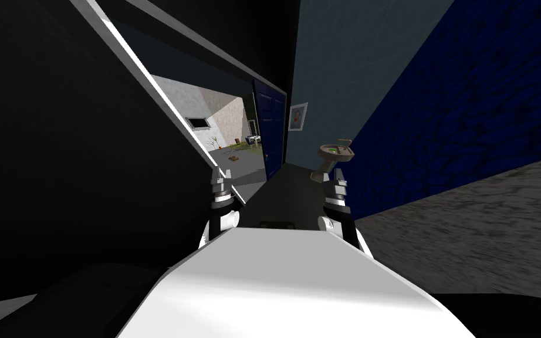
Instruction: Push the door open
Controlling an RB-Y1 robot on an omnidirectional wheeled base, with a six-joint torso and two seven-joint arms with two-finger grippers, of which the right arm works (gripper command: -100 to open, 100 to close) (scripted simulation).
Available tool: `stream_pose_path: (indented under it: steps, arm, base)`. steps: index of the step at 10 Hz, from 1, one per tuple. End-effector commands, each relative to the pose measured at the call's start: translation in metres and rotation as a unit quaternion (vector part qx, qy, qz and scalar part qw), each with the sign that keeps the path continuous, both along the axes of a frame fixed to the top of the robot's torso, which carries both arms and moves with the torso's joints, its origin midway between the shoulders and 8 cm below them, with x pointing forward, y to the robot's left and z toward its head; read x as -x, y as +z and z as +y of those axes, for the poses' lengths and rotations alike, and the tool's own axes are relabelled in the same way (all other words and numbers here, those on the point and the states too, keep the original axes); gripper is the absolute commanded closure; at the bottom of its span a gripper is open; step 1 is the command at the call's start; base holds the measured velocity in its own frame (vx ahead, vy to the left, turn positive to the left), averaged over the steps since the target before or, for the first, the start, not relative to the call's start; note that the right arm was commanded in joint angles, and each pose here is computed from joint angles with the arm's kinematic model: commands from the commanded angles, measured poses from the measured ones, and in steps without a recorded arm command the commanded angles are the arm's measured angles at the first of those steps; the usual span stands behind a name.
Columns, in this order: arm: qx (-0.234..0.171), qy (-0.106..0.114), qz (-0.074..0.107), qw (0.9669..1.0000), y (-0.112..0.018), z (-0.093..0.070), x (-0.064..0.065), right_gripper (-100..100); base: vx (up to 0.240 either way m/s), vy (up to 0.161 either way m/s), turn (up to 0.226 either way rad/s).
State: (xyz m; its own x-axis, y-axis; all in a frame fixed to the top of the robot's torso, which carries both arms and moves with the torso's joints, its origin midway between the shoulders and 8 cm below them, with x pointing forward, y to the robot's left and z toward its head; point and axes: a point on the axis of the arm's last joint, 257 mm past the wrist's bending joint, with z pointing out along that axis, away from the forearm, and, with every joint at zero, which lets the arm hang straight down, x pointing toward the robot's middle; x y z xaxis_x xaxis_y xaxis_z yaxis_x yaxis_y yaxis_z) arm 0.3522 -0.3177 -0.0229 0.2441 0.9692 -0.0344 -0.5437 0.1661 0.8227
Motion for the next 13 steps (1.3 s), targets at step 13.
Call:
stream_pose_path:
  steps: [13]
  arm:
    - [-0.016, 0.108, 0.049, 0.9928, -0.070, 0.073, -0.048, -100]
  base:
    - [0.150, -0.012, 0.009]
